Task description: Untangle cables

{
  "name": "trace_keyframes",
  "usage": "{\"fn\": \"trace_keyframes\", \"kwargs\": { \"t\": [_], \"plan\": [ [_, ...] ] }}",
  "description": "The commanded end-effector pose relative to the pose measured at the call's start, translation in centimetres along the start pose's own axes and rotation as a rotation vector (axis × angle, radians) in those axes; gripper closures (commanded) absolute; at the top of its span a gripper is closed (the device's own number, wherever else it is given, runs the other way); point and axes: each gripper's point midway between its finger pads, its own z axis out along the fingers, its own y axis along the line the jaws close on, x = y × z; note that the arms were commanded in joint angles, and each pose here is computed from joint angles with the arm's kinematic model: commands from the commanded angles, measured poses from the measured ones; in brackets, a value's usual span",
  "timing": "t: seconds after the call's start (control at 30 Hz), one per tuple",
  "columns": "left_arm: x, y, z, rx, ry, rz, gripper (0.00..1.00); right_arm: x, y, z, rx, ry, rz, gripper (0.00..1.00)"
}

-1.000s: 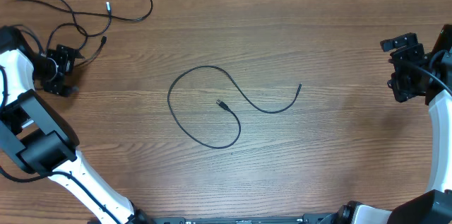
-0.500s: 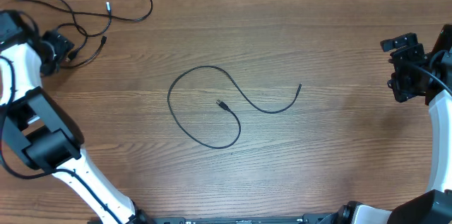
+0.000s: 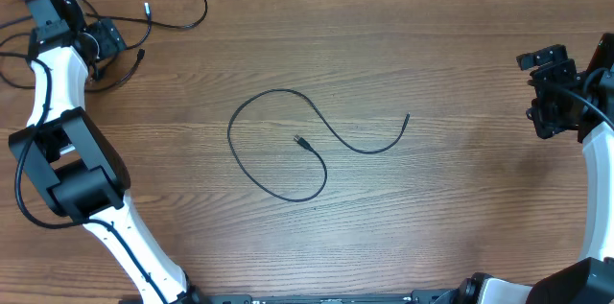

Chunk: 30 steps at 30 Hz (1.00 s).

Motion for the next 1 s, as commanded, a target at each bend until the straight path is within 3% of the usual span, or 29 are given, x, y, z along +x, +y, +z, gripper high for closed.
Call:
{"fn": "trace_keyframes", "kwargs": {
  "t": [0.0,0.4,0.7,0.73,0.8,0.83,0.87,0.93,0.97],
  "plan": [
    [1.8,1.1,2.2,-0.019,0.052,0.076,0.15,-0.3,0.2,-0.3,-0.004,-0.018,-0.008,0.0],
    [2.3,0.5,3.0,0.029,0.055,0.2,0.17,-0.3,0.2,-0.3,-0.004,-0.018,-0.008,0.0],
    [5.6,2.5,5.9,0.017,0.139,0.203,0.15,-0.3,0.2,-0.3,-0.004,-0.018,-0.008,0.0],
    [6.1,2.8,6.1,0.016,0.153,0.194,0.2,-0.3,0.2,-0.3,-0.004,-0.018,-0.008,0.0],
    [6.5,3.3,6.2,0.011,0.165,0.187,0.4,-0.3,0.2,-0.3,-0.004,-0.018,-0.008,0.0],
    [6.6,3.5,6.2,0.009,0.17,0.184,0.51,-0.3,0.2,-0.3,-0.005,-0.019,-0.008,0.0],
    [6.6,4.0,6.2,0.004,0.172,0.177,0.72,-0.3,0.2,-0.3,-0.004,-0.018,-0.008,0.0],
    [6.5,4.4,6.1,-0.001,0.17,0.152,0.87,-0.3,0.2,-0.3,-0.004,-0.018,-0.008,0.0],
    [6.4,4.5,5.9,-0.003,0.172,0.134,0.9,-0.3,0.2,-0.3,-0.004,-0.018,-0.008,0.0]
  ]
}}
